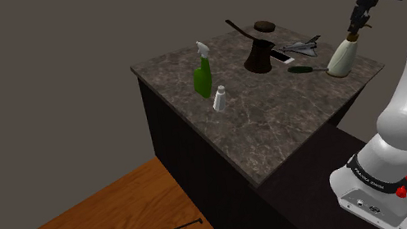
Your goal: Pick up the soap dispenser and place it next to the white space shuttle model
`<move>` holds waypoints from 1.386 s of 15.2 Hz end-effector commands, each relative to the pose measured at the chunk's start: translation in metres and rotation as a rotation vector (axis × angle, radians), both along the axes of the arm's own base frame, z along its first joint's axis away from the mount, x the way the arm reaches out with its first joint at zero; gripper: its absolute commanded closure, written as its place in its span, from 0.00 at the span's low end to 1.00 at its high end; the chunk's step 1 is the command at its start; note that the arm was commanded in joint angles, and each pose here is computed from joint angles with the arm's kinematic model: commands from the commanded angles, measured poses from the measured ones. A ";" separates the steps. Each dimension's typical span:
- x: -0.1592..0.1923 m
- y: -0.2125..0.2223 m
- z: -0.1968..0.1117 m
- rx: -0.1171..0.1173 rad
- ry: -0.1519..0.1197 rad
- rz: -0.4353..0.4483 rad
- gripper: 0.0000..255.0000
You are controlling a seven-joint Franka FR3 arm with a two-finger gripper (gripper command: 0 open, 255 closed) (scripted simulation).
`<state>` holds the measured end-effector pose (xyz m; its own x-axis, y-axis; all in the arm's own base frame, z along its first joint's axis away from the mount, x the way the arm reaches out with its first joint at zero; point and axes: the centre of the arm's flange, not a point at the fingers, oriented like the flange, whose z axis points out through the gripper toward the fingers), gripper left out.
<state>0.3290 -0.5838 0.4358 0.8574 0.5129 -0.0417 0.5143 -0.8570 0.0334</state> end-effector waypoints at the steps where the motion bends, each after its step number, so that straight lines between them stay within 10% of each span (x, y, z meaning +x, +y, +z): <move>1: 0.001 0.001 -0.001 0.002 0.000 0.002 1.00; 4: 0.001 0.001 -0.001 0.002 0.000 0.002 1.00; 5: 0.002 0.001 -0.001 0.002 0.000 0.002 0.00; 21: 0.002 0.003 0.049 0.002 0.000 0.002 0.00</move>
<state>0.3314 -0.5806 0.4844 0.8564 0.5147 -0.0408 0.5160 -0.8560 0.0313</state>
